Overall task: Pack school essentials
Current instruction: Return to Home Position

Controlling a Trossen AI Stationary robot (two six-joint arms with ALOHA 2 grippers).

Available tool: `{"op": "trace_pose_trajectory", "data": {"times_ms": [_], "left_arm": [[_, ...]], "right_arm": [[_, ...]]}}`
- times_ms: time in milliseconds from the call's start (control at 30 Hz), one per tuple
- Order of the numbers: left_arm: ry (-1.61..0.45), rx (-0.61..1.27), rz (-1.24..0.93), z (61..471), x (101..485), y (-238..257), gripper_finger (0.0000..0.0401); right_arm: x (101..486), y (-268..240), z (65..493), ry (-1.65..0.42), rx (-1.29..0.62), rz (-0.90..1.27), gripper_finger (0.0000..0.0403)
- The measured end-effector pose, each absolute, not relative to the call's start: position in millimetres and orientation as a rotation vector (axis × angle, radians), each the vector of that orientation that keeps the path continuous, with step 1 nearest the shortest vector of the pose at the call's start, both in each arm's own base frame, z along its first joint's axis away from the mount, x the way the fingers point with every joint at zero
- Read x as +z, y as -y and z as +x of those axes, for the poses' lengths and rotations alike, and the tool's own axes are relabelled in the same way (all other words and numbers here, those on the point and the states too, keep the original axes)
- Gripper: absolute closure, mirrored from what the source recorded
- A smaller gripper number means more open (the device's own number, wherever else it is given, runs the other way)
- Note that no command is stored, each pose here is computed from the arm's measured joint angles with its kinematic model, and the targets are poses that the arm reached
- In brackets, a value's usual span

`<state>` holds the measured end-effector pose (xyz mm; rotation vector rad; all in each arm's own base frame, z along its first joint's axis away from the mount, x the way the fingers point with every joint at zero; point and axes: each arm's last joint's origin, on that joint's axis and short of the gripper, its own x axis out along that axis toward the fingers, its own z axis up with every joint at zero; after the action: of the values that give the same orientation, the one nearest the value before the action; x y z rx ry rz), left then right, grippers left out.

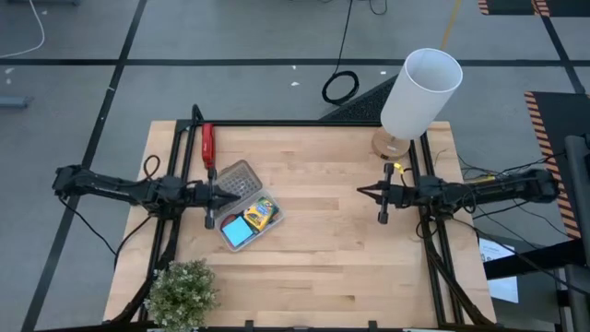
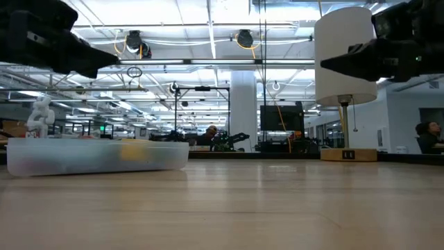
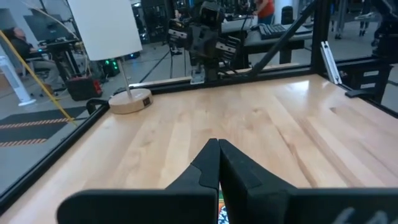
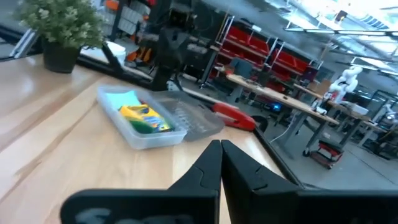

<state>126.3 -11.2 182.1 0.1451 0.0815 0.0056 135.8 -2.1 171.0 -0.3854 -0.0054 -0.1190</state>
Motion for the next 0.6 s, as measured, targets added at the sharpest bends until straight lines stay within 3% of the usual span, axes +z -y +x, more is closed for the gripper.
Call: {"op": "trace_pose_trajectory", "data": {"times_ms": [433,600], "left_arm": [[-0.052,0.017,0.134,122,164,10,0.0398],[-0.052,0.017,0.136,122,164,10,0.0399]], "right_arm": [[174,5,129,0.029,-0.064,-0.374,0.0403],[185,5,121,0.144,-0.067,-0.373,0.0403]]}}
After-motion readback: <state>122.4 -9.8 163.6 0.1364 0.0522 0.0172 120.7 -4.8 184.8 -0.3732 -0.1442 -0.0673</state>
